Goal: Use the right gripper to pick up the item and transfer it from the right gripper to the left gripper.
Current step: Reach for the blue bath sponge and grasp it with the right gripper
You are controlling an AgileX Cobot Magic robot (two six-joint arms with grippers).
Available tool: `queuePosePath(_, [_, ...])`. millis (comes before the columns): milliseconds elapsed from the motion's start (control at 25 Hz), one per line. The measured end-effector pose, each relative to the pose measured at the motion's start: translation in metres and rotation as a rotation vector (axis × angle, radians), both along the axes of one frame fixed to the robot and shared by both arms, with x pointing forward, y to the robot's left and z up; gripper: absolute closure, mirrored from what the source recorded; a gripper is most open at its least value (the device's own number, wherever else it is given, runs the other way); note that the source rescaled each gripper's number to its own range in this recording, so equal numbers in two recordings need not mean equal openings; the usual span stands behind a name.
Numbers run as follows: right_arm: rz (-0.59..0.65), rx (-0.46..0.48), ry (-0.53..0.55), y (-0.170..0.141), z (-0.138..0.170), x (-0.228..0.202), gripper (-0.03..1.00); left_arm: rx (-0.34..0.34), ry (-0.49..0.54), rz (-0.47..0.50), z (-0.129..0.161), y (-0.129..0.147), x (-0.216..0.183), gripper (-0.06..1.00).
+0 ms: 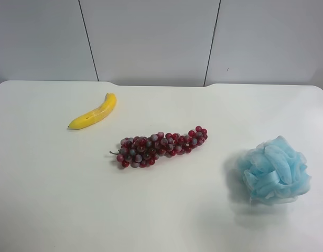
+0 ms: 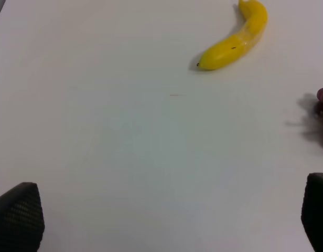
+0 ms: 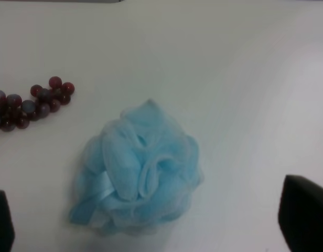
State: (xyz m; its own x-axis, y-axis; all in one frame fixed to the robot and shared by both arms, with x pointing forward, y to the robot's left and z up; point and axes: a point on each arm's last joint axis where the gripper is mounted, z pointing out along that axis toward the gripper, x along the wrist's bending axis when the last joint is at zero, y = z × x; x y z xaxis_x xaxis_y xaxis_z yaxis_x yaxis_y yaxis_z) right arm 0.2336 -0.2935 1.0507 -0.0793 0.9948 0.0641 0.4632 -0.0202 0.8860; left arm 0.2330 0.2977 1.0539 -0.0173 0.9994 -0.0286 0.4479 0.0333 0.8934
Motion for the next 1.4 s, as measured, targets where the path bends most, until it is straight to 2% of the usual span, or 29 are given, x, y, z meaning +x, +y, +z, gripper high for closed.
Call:
queuePosePath(1000, [0.007,0.017,0.005,0.001,0.0,0.0,-0.03,0.0,0.0,0.0,0.0,0.0,0.0,-0.05])
queuePosePath(1160, [-0.025,0.05,0.17,0.002,0.014,0.014,-0.03,0.0,0.0,0.0,0.0,0.0,0.0,-0.05])
queuePosePath(1400, [-0.046,0.017,0.384,0.002,0.05,0.078,-0.03,0.0,-0.001,0.0,0.0,0.0,0.0,-0.05])
